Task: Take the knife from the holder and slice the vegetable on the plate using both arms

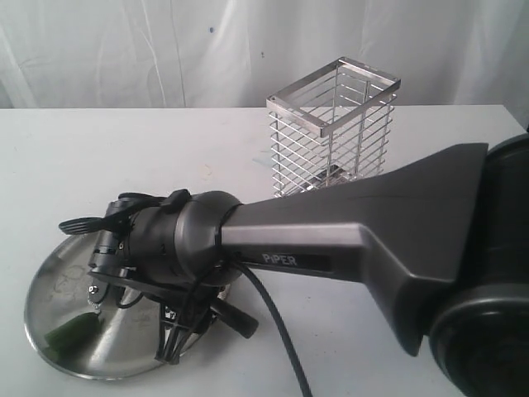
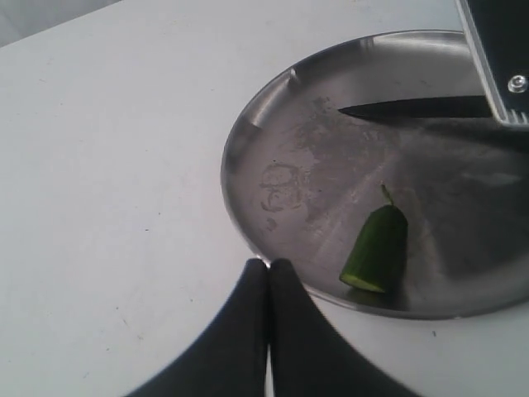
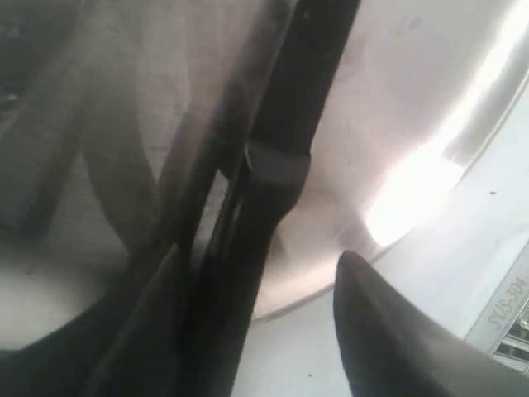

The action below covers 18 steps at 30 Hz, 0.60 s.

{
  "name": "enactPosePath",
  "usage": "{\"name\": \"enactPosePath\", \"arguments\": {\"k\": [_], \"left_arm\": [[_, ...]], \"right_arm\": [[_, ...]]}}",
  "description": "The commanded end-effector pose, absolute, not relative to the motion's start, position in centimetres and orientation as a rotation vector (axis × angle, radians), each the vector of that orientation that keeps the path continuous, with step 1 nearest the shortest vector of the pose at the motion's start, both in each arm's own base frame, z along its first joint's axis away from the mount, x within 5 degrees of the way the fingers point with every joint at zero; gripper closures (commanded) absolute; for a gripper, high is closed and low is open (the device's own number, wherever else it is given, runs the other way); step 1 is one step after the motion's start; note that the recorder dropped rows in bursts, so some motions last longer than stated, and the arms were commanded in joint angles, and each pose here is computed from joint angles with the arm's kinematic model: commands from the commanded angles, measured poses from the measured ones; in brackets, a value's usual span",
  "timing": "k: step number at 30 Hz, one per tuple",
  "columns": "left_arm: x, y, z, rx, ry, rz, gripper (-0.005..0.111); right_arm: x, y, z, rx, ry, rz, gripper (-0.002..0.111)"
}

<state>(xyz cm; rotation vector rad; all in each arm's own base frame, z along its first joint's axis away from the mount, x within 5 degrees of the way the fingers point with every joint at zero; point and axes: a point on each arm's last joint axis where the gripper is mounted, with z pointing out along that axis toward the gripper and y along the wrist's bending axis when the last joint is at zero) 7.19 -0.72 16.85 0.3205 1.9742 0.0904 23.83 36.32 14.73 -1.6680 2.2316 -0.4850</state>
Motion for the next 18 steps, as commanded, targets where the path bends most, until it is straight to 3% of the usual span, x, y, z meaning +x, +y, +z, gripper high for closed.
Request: {"name": "enactPosePath", "arguments": {"k": [1,8,18], "left_arm": [[7.1,-0.8,16.7,0.316,1.975,0.078,0.107],[7.1,-0.8,16.7,0.316,1.975,0.078,0.107],[7.1,-0.8,16.7,0.316,1.975,0.078,0.107]], "right_arm": [[24.5,35.7,14.2,-1.638,2.276,-0.526,0.071],[25.1,35.5,14.2,-1.619,2.276,-0.51,0.102],[25.3,34.7,18.8,-1.53,2.276,-0.484,0.105]]}}
